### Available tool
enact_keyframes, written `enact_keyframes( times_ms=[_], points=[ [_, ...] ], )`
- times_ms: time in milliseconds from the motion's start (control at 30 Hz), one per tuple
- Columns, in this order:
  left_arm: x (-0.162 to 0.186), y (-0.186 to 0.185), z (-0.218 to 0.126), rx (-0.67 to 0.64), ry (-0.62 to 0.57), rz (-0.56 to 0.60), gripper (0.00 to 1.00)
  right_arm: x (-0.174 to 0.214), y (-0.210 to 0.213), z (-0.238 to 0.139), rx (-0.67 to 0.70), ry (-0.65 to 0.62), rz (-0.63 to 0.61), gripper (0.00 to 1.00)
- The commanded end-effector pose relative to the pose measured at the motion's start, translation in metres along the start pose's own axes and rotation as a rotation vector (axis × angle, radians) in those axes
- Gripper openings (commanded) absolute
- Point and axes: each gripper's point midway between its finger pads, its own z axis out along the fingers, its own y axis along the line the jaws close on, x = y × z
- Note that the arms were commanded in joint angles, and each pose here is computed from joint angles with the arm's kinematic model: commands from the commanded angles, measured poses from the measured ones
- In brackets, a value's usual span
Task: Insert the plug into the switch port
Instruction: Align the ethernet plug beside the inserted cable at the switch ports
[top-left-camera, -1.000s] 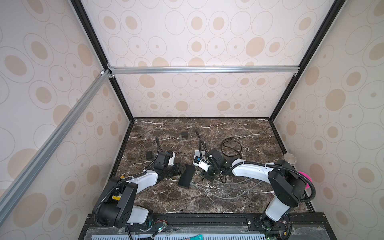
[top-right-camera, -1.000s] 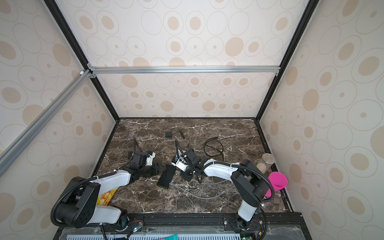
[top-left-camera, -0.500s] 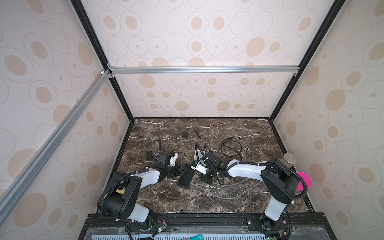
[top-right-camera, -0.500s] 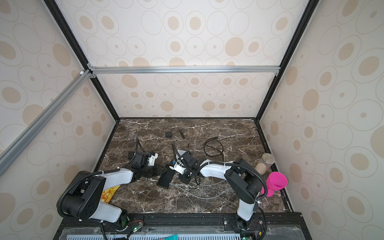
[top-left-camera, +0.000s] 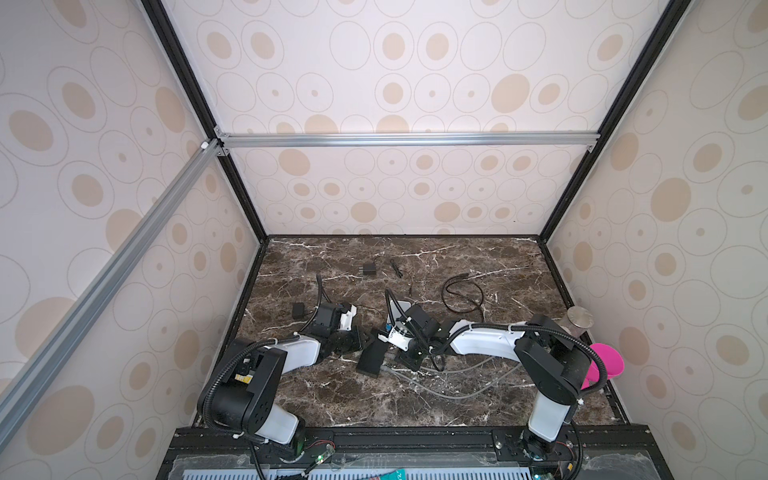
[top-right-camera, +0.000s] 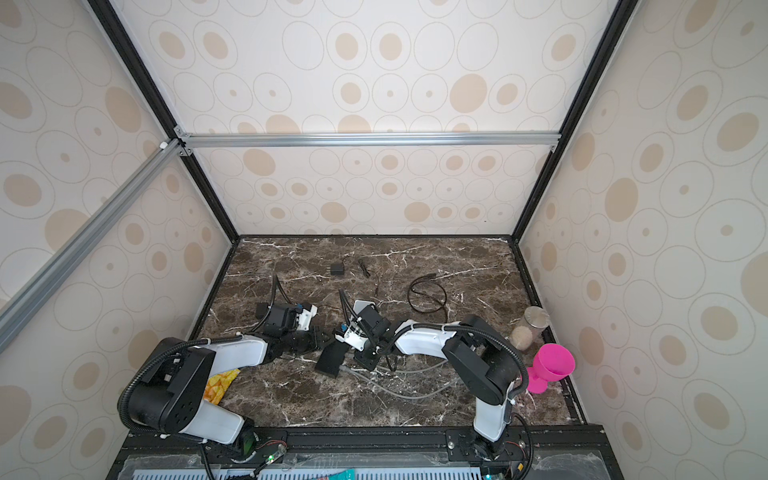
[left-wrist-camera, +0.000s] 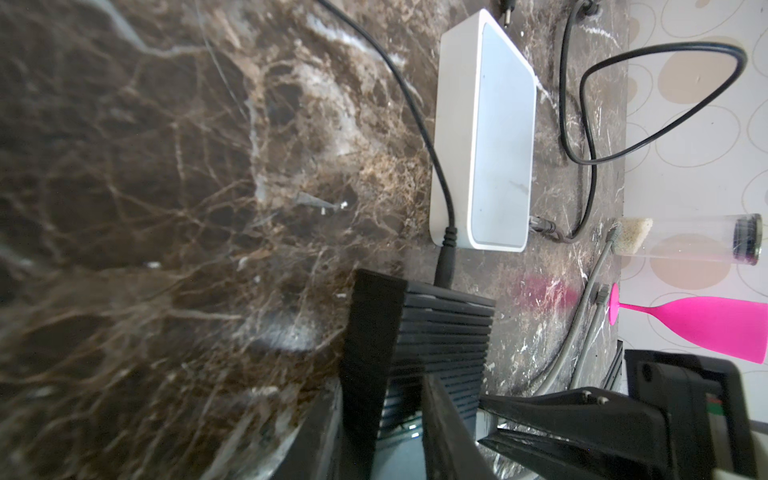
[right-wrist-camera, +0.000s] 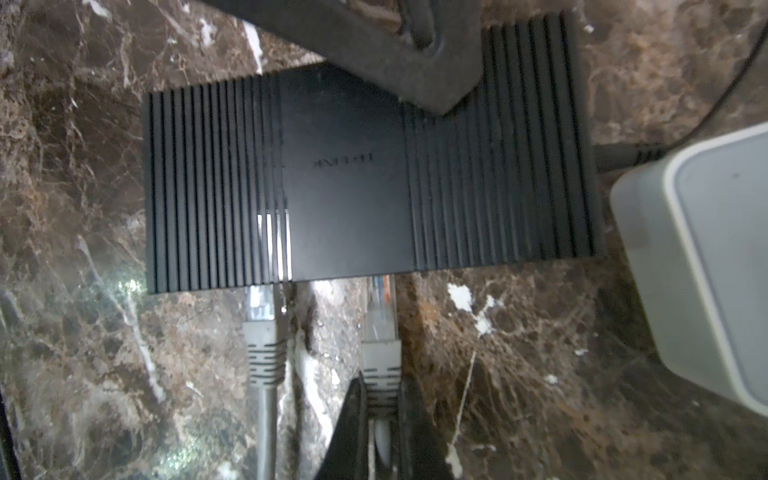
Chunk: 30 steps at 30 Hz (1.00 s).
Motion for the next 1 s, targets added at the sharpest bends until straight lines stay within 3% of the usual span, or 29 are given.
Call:
enact_keyframes(
  times_ms=[0,967],
  points=[
    [0.002,-0.003,0.002,0.016,0.019,-0.003,0.32,-0.021,0.003,-0.003,0.0,-0.061,-0.017,0.0],
    [0.013,-0.001,0.003,0.022,0.04,-0.009,0.28,-0.04,0.007,-0.014,0.026,-0.149,-0.04,0.0]
  ],
)
